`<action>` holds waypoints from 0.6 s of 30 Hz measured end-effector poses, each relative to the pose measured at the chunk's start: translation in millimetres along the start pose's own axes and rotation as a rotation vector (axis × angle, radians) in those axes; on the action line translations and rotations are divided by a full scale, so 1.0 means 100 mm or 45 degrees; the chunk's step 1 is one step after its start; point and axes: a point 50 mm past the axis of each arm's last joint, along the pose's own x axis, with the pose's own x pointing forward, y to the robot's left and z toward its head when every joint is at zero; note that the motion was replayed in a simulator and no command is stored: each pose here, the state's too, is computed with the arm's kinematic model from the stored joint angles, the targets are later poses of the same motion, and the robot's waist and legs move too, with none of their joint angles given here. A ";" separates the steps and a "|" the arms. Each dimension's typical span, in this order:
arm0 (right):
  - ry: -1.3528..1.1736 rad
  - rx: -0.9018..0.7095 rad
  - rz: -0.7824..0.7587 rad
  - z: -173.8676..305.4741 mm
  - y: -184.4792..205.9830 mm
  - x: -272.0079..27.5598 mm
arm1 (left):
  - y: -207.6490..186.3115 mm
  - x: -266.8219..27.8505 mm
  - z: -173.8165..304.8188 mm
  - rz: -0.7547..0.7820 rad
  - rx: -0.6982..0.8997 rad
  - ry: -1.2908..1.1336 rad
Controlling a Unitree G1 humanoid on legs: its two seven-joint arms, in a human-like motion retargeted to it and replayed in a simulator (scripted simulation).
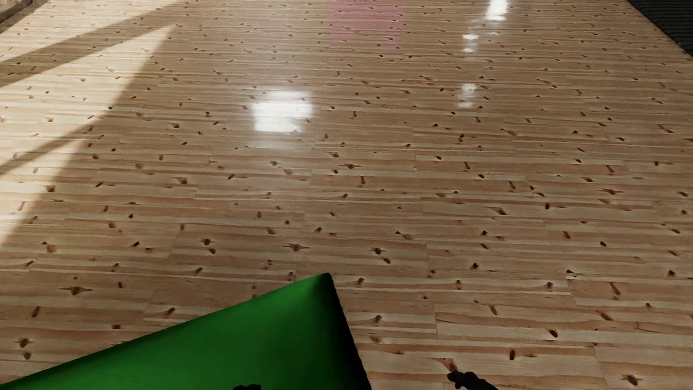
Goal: Walk towards the pink armchair
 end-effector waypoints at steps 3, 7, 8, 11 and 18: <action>-0.150 0.223 -0.353 0.32 -0.29 -0.06 | 0.10 0.06 0.22 -0.031 0.125 -0.143; -0.308 0.140 -0.266 0.47 -0.15 -0.16 | 0.38 0.14 0.42 0.058 0.210 -0.263; -0.276 0.142 -0.245 0.41 -0.05 -0.19 | 0.45 0.16 0.47 0.068 0.250 -0.281; 0.012 0.213 -0.117 0.08 0.42 -0.24 | 0.62 0.20 0.49 0.136 0.295 -0.266; 0.264 0.067 0.287 -0.12 1.12 -0.41 | 0.52 0.11 0.06 -0.074 0.494 -0.161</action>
